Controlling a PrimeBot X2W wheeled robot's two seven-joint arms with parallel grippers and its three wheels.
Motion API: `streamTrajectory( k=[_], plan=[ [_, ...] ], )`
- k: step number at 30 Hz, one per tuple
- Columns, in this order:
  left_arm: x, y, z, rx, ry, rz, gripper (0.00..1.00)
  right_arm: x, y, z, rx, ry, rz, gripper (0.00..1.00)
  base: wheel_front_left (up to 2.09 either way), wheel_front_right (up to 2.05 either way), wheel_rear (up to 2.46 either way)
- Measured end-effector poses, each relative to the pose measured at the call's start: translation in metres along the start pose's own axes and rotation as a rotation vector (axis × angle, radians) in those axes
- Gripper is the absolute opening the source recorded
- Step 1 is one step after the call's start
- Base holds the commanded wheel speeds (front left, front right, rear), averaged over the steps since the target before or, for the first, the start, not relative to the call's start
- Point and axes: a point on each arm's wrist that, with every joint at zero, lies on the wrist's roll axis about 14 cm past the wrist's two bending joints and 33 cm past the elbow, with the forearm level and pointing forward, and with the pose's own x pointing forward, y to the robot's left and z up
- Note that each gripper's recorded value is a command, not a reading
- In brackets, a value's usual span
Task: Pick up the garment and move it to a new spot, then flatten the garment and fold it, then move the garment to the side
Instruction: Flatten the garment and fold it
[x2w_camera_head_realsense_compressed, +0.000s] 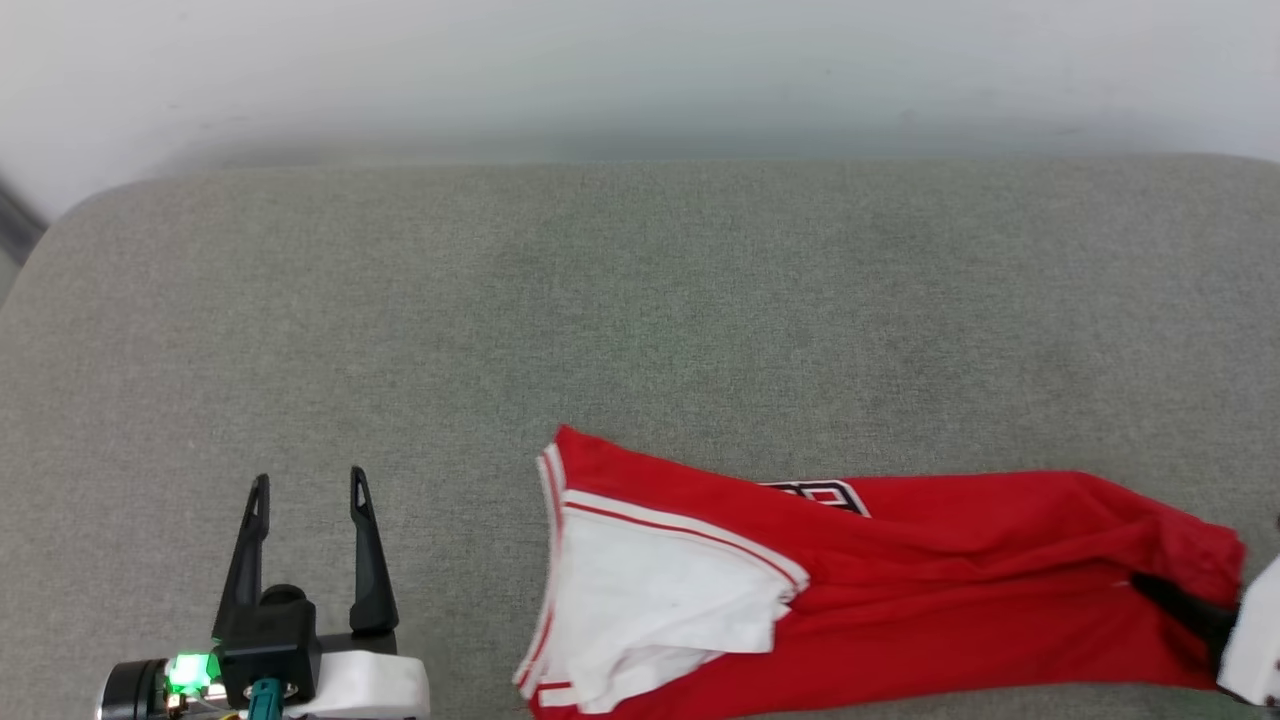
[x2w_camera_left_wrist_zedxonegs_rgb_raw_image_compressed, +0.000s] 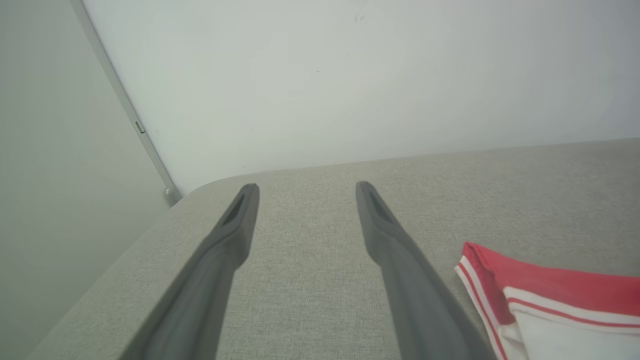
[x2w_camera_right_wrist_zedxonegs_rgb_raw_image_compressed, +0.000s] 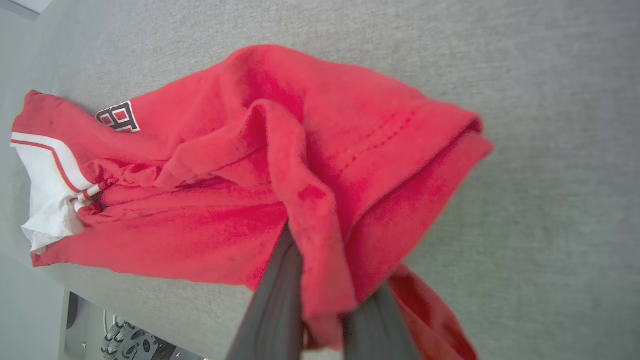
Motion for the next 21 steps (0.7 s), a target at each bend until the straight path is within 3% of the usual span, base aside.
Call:
streamTrajectory(
  k=[5,8,13,21],
  plan=[
    [-0.009,-0.002,0.0,-0.014,0.007,-0.01,1.0,-0.021,-0.032,0.005,-0.053,0.034,-0.096,0.0,0.0,0.0,0.0],
    [-0.014,-0.005,0.0,-0.019,0.009,-0.018,1.0,-0.028,-0.032,0.006,-0.065,0.046,-0.096,0.0,0.0,0.0,0.0],
    [-0.021,-0.007,0.002,-0.025,0.007,-0.031,1.0,-0.034,-0.004,0.014,-0.117,0.048,-0.015,0.0,0.0,0.0,0.0],
    [-0.024,-0.009,0.002,-0.032,0.009,-0.035,1.0,-0.035,0.074,0.025,-0.262,0.028,0.199,0.0,0.0,0.0,0.0]
  ],
)
